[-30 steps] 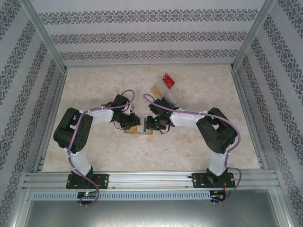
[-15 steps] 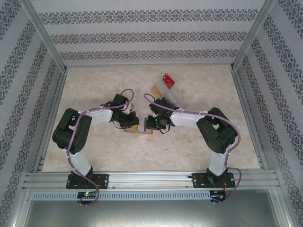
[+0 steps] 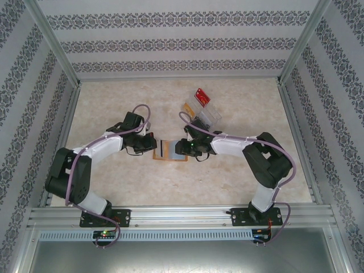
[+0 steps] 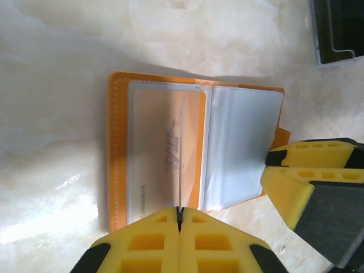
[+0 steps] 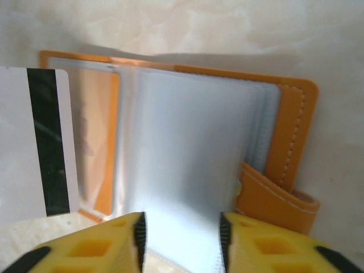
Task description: Take the credit cards out of the card holder
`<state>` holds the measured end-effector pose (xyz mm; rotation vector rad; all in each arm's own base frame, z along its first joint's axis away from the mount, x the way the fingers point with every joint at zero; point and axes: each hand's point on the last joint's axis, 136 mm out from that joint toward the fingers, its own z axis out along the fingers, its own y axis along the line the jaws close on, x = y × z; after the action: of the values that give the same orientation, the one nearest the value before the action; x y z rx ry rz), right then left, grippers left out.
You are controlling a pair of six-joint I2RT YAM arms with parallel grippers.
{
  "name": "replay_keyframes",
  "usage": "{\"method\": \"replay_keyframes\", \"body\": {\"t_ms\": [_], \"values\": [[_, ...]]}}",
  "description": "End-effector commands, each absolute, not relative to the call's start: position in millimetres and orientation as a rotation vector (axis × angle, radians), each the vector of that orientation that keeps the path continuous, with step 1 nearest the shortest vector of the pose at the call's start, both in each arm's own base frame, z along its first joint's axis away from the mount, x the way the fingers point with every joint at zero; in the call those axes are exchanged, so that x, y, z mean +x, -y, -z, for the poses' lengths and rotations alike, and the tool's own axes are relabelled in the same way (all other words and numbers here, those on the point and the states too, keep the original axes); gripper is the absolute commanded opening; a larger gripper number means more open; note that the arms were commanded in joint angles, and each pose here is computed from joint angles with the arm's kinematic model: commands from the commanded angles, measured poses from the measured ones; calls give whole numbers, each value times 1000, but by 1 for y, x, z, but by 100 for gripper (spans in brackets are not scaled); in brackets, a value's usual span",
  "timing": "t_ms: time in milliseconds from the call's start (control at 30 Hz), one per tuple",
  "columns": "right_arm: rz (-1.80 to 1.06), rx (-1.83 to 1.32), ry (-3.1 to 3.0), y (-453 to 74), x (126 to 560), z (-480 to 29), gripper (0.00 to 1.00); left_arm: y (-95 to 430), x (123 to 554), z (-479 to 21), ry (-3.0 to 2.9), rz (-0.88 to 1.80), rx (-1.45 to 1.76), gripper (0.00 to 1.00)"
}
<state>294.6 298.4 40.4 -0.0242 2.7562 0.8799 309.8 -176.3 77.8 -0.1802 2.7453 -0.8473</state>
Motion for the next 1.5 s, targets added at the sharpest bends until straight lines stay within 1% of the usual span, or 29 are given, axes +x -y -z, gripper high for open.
{"method": "replay_keyframes", "body": {"t_ms": [0, 200, 267, 367, 433, 533, 600, 700, 900, 1000, 1100, 1133, 1200, 1233, 1267, 1300, 1400, 1467], "values": [[-1096, -70, -2584, -312, 303, -85, 47, 169, 304, -94, -2724, 826, -163, 0], [-1358, -95, -2412, -324, 303, -133, 68, 188, 307, -158, -2539, 1056, -175, 0], [-1424, -88, -2378, -325, 303, -145, 72, 192, 307, -178, -2472, 1128, -190, 0], [-1519, -88, -2328, -330, 303, -164, 75, 201, 311, -205, -2357, 1266, -236, 0], [-1602, -95, -2280, -335, 304, -180, 75, 206, 311, -217, -2319, 1347, -261, 0], [-1707, -95, -2205, -340, 307, -201, 74, 208, 309, -228, -2290, 1392, -265, 0], [-1752, -83, -2174, -340, 310, -212, 71, 210, 307, -235, -2268, 1433, -271, 0], [-1804, -75, -2125, -340, 313, -225, 65, 213, 305, -244, -2232, 1497, -287, 0], [-1890, -118, -2013, -340, 303, -249, 48, 213, 298, -243, -2230, 1542, -315, 0], [-1868, -104, -1998, -334, 302, -252, 36, 212, 294, -239, -2243, 1552, -327, 0], [-1835, -92, -2001, -331, 302, -250, 23, 210, 291, -237, -2255, 1547, -328, 0], [-1819, -79, -2021, -330, 302, -246, 16, 210, 291, -235, -2267, 1538, -332, 1], [-1797, -60, -2047, -329, 304, -238, 6, 208, 291, -232, -2287, 1512, -337, 8], [-1784, -55, -2062, -329, 305, -234, 2, 206, 290, -229, -2303, 1492, -345, 14], [-1767, -56, -2079, -328, 305, -230, 0, 204, 290, -226, -2315, 1469, -347, 25], [-1744, -55, -2099, -327, 306, -225, 0, 201, 289, -222, -2336, 1437, -351, 33], [-1619, -63, -2172, -318, 311, -210, 0, 181, 287, -205, -2411, 1230, -365, 59], [-1473, -67, -2233, -305, 319, -203, 0, 162, 287, -194, -2451, 1061, -371, 75]]}}
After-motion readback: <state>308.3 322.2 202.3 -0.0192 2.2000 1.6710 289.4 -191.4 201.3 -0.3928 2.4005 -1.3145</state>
